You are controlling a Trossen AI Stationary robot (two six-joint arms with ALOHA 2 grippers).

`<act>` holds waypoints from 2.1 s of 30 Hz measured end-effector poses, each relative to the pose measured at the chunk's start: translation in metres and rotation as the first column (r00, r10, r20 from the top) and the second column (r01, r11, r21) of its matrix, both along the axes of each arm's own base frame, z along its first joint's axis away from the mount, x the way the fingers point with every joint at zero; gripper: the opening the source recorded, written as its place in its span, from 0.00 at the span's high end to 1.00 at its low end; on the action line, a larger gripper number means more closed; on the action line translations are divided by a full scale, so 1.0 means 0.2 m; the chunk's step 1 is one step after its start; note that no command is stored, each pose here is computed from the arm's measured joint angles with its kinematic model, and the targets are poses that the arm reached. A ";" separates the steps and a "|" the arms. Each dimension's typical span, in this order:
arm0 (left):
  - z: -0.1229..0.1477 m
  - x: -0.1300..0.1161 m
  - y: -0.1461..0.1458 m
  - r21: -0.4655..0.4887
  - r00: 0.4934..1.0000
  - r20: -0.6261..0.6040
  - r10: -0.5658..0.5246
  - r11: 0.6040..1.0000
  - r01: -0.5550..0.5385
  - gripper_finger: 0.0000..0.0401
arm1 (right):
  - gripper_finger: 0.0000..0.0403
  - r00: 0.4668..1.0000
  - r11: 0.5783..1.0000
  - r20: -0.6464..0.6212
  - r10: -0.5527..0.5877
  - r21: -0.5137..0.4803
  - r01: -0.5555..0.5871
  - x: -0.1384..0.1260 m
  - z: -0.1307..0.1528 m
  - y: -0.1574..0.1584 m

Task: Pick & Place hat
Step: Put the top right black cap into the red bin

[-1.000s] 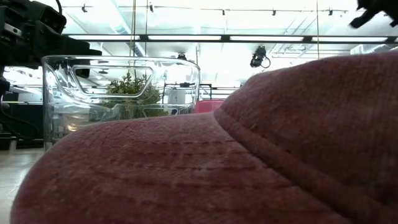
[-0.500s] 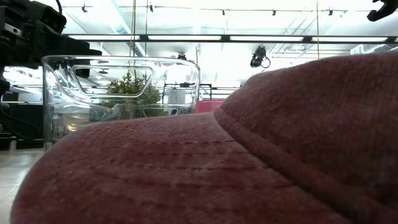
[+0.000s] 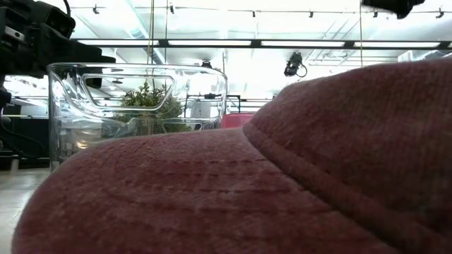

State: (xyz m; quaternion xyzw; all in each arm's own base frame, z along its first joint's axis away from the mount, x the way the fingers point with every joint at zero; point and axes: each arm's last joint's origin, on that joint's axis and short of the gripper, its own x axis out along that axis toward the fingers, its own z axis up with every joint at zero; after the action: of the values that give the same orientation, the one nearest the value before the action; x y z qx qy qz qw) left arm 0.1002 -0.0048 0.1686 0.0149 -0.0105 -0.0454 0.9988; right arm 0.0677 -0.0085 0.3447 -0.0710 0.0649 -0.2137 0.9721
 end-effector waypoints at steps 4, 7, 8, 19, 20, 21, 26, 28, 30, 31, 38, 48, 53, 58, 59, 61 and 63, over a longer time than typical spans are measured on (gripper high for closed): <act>0.00 0.00 0.00 0.000 1.000 0.001 0.000 1.000 0.000 0.58 | 0.60 0.983 0.998 -0.176 -0.046 0.040 0.054 0.09 -0.01 0.00; 0.00 0.00 0.00 0.000 1.000 0.000 0.000 1.000 0.000 0.58 | 0.60 0.957 1.000 -0.289 -0.014 -0.011 0.011 0.17 -0.06 0.01; 0.00 0.00 0.00 0.000 1.000 0.000 0.000 1.000 0.000 0.58 | 0.60 0.938 0.999 -0.346 -0.012 -0.035 -0.001 0.19 -0.09 0.02; 0.00 0.00 0.00 0.000 1.000 0.001 0.000 1.000 0.000 0.58 | 0.60 0.768 0.979 -0.637 -0.075 -0.193 -0.065 0.39 -0.29 0.02; 0.00 0.00 0.00 0.000 1.000 0.000 0.000 1.000 0.000 0.58 | 0.60 0.761 0.979 -0.644 -0.082 -0.194 -0.059 0.40 -0.29 0.02; 0.00 0.00 0.00 0.000 1.000 0.000 0.000 1.000 0.000 0.58 | 0.60 0.753 0.979 -0.652 -0.088 -0.194 -0.053 0.41 -0.30 0.01; 0.00 0.00 0.00 0.000 1.000 0.000 0.000 1.000 0.000 0.58 | 0.60 0.703 0.983 -0.700 -0.126 -0.182 -0.006 0.45 -0.34 -0.02; 0.00 0.00 0.00 0.000 1.000 0.001 0.000 1.000 0.000 0.58 | 0.60 0.679 0.985 -0.721 -0.139 -0.172 0.018 0.46 -0.37 -0.04; 0.00 0.00 0.00 0.000 1.000 0.001 0.000 1.000 0.000 0.58 | 0.60 0.658 0.987 -0.740 -0.141 -0.159 0.034 0.47 -0.40 -0.05; 0.00 0.00 0.00 0.000 1.000 0.001 0.000 1.000 0.000 0.58 | 0.60 0.647 0.989 -0.751 -0.131 -0.145 0.032 0.47 -0.42 -0.06; 0.00 0.00 0.00 0.000 1.000 0.000 0.000 1.000 0.000 0.58 | 0.60 0.576 0.996 -0.812 -0.090 -0.077 0.046 0.47 -0.59 -0.11; 0.00 0.00 0.00 0.000 1.000 0.000 0.000 1.000 0.000 0.58 | 0.60 0.524 0.999 -0.851 -0.042 -0.036 0.022 0.50 -0.70 -0.15; 0.00 0.00 0.00 0.000 1.000 0.001 0.000 1.000 0.000 0.58 | 0.60 0.459 0.997 -0.888 -0.039 -0.065 -0.041 0.52 -0.73 -0.15; 0.00 0.00 0.00 0.000 1.000 0.000 0.000 1.000 0.000 0.58 | 0.60 0.426 0.993 -0.904 -0.035 -0.080 -0.090 0.52 -0.74 -0.15; 0.00 0.00 0.00 0.000 1.000 0.000 0.000 1.000 0.000 0.58 | 0.60 0.422 0.992 -0.906 -0.034 -0.083 -0.097 0.52 -0.74 -0.15; 0.00 0.00 0.00 0.000 1.000 0.000 0.000 1.000 0.000 0.58 | 0.60 0.413 0.989 -0.910 -0.035 -0.089 -0.114 0.52 -0.74 -0.15; 0.00 0.00 0.00 0.000 1.000 0.001 0.000 1.000 0.000 0.58 | 0.60 0.409 0.989 -0.912 -0.038 -0.094 -0.117 0.52 -0.74 -0.16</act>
State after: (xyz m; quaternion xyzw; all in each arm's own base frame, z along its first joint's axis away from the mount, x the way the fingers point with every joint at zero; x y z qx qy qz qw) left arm 0.1002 -0.0048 0.1687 0.0149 -0.0108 -0.0452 0.9988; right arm 0.1717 -0.0403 0.1963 -0.2464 0.5654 -0.1218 0.7777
